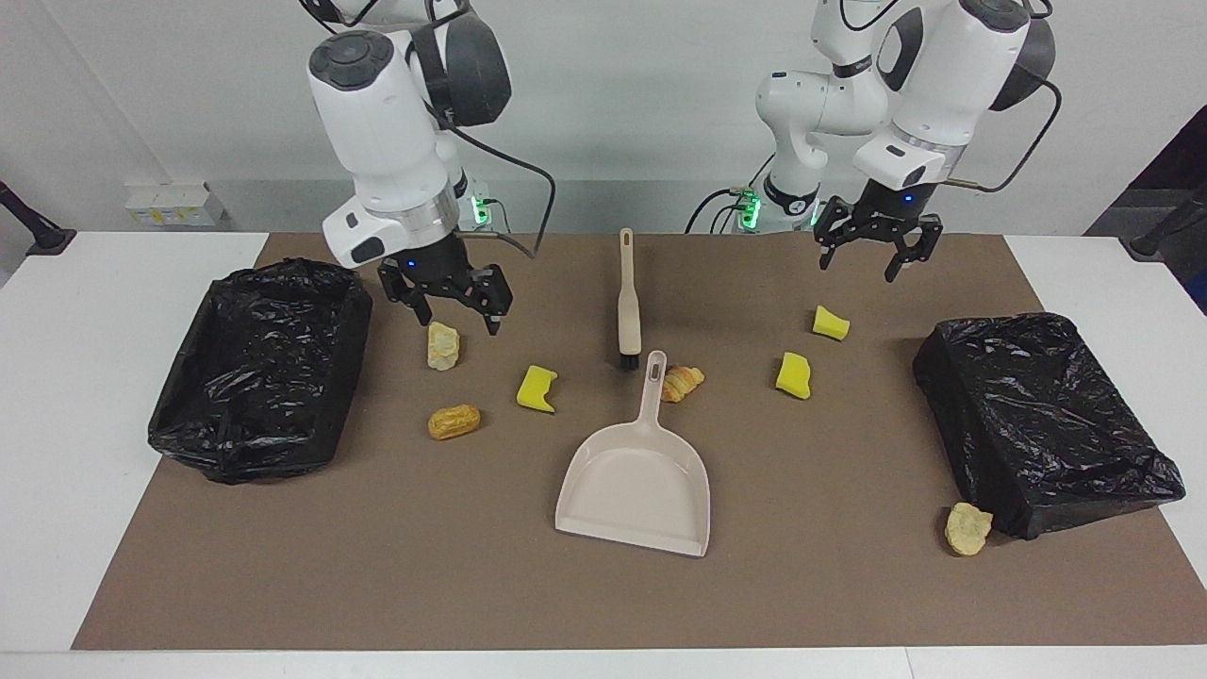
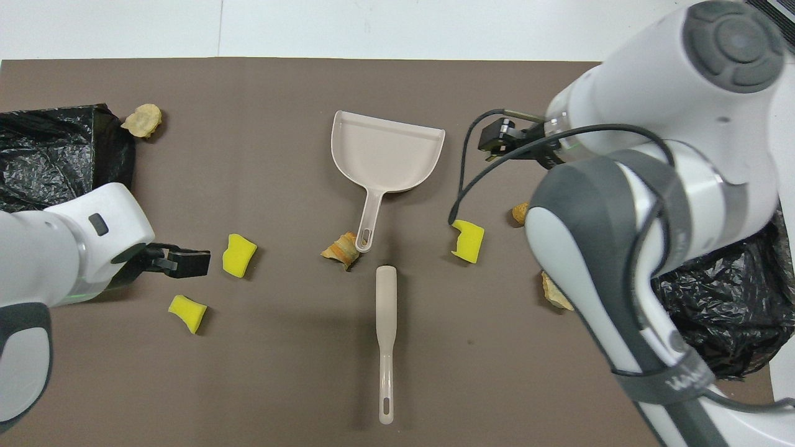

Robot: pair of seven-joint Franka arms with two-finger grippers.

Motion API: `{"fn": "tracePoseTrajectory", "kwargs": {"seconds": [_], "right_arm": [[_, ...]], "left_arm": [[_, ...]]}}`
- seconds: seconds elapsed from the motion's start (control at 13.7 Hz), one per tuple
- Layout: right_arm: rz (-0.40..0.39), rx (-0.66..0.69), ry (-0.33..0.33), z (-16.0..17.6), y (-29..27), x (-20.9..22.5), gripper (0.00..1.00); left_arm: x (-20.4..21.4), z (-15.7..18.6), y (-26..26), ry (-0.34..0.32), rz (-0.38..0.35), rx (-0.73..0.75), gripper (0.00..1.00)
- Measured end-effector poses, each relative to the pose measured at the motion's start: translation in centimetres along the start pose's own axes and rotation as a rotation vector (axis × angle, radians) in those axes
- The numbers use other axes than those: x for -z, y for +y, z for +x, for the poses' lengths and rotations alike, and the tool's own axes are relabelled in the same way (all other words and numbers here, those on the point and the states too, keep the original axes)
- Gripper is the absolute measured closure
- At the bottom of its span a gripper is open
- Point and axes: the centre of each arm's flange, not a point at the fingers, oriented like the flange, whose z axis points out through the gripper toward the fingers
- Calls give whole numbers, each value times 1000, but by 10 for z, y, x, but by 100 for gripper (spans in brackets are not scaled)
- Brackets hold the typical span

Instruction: Sweep and dump trash in bin

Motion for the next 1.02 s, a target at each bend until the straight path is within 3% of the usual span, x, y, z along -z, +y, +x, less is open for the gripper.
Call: {"fn": "tracePoseTrajectory", "kwargs": {"seconds": [0.51, 0.8, 1.02], "right_arm": [[65, -119, -62, -52, -114, -101, 0], [92, -96, -77, -88, -166, -179, 0], [69, -84, -94, -97, -173, -210, 0]], "left_arm": [[-53, -25, 56, -57, -32, -62, 0], [-70, -38, 70, -36, -27, -51, 0], [-84, -57, 102, -26, -12, -59, 0]]}}
